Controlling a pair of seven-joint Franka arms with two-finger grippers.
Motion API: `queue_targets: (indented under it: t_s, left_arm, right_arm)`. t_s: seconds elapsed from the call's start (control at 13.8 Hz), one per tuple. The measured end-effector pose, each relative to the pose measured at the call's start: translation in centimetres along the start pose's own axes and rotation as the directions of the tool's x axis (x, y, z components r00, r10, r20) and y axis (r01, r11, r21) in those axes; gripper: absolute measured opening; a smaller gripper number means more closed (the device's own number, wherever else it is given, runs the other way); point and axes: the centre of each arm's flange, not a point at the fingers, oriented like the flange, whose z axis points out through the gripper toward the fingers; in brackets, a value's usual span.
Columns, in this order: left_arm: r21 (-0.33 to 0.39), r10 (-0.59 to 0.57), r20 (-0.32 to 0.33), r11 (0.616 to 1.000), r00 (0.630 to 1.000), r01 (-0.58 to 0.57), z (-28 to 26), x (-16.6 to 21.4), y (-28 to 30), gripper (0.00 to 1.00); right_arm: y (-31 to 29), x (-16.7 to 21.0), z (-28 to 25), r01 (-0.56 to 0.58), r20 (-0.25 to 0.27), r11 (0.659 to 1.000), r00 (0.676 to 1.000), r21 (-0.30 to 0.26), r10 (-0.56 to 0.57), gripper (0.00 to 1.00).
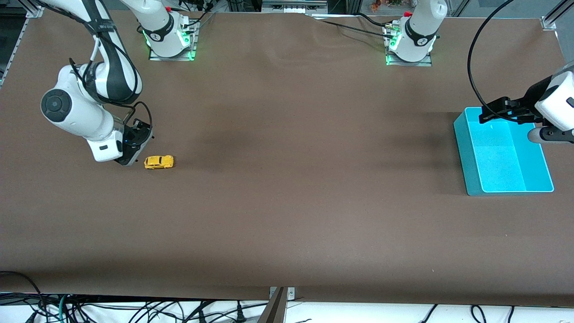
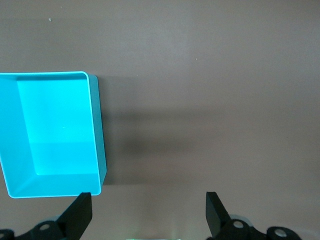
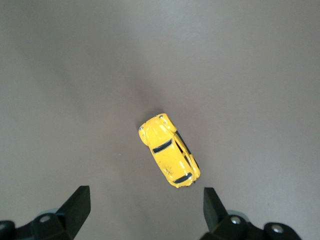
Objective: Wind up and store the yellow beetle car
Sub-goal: 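Move the right gripper down over the yellow beetle car, then close the right gripper on the yellow car's body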
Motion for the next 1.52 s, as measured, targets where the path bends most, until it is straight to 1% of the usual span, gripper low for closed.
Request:
queue_targets:
  t_s: [0.07,0.22,0.43,0.65,0.8,0.87,0.94,1.01,1.23,1.3,1.38,1.52]
  left_arm:
    - [0.0,0.0,0.0,1.0,1.0,0.0,0.0,0.0,0.0,1.0]
    - [0.0,0.0,0.0,1.0,1.0,0.0,0.0,0.0,0.0,1.0]
    - [0.0,0.0,0.0,1.0,1.0,0.0,0.0,0.0,0.0,1.0]
    - [0.0,0.0,0.0,1.0,1.0,0.0,0.0,0.0,0.0,1.0]
    - [0.0,0.0,0.0,1.0,1.0,0.0,0.0,0.0,0.0,1.0]
    - [0.0,0.0,0.0,1.0,1.0,0.0,0.0,0.0,0.0,1.0]
    - [0.0,0.0,0.0,1.0,1.0,0.0,0.0,0.0,0.0,1.0]
    - [0.0,0.0,0.0,1.0,1.0,0.0,0.0,0.0,0.0,1.0]
    - [0.0,0.0,0.0,1.0,1.0,0.0,0.0,0.0,0.0,1.0]
    - [0.0,0.0,0.0,1.0,1.0,0.0,0.0,0.0,0.0,1.0]
    - [0.0,0.0,0.0,1.0,1.0,0.0,0.0,0.0,0.0,1.0]
    - [0.0,0.0,0.0,1.0,1.0,0.0,0.0,0.0,0.0,1.0]
  right_arm:
    - [0.3,-0.2,1.0,0.065,0.0,0.998,0.998,0.0,-0.065,1.0]
    - [0.9,-0.7,3.1,0.182,-0.003,0.983,0.983,-0.011,-0.182,1.0]
    - [1.6,-1.3,6.5,0.297,-0.002,0.955,0.955,-0.015,-0.297,1.0]
    - [1.7,-1.2,8.6,0.346,-0.001,0.938,0.938,-0.014,-0.346,1.0]
    - [1.7,-1.1,9.1,0.353,-0.001,0.936,0.936,-0.013,-0.353,0.99]
    - [1.7,-1.1,9.1,0.355,-0.002,0.935,0.935,-0.015,-0.355,0.95]
    - [1.7,-1.0,9.2,0.357,-0.002,0.934,0.934,-0.018,-0.357,0.95]
    - [1.6,-0.9,9.2,0.361,-0.003,0.933,0.933,-0.02,-0.361,0.87]
    - [1.4,-0.4,9.2,0.37,-0.007,0.929,0.929,-0.026,-0.37,0.53]
    - [1.4,-0.3,9.1,0.37,-0.007,0.928,0.929,-0.032,-0.371,0.44]
    - [1.4,-0.3,9.0,0.37,-0.007,0.928,0.929,-0.033,-0.371,0.41]
    - [1.4,-0.2,9.0,0.372,-0.008,0.927,0.928,-0.034,-0.373,0.41]
